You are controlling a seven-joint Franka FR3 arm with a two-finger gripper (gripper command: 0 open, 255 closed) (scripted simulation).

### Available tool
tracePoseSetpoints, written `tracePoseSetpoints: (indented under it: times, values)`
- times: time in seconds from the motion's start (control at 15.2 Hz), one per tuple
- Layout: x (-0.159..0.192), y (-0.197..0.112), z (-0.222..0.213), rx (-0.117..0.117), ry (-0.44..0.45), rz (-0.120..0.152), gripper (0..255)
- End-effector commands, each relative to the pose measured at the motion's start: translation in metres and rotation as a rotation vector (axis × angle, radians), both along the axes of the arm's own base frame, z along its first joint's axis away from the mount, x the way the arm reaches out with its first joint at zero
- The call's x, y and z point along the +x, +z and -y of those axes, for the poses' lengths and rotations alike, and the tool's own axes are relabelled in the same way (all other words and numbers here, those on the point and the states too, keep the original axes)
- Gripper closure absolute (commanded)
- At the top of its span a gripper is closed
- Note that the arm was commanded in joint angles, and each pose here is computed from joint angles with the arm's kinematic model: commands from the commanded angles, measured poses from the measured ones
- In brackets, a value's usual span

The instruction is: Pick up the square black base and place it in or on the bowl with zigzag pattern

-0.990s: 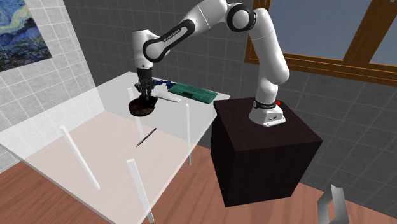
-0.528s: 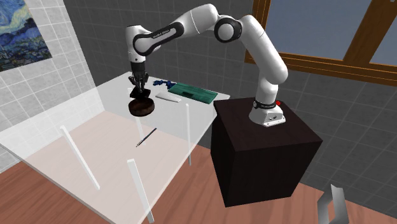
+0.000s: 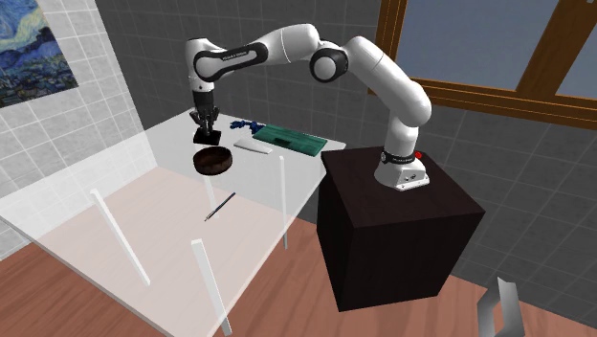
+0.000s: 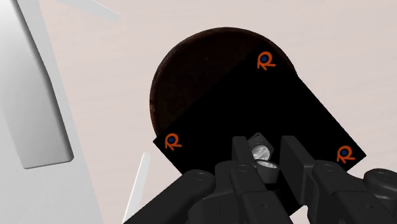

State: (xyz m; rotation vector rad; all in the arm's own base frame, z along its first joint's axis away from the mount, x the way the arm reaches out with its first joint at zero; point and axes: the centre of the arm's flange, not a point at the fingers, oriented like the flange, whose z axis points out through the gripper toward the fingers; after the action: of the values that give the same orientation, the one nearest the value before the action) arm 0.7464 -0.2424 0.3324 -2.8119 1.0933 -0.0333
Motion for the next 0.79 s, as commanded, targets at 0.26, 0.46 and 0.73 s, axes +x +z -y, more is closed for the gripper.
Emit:
tracePoseSetpoints:
  times: [0.26, 0.46, 0.73]
  values:
    - [0.001, -0.032, 0.001, 0.0, 0.0, 0.001, 255]
    - [0.001, -0.048, 0.001, 0.0, 0.0, 0.001, 255]
    - [0.001, -0.069, 0.001, 0.0, 0.0, 0.001, 255]
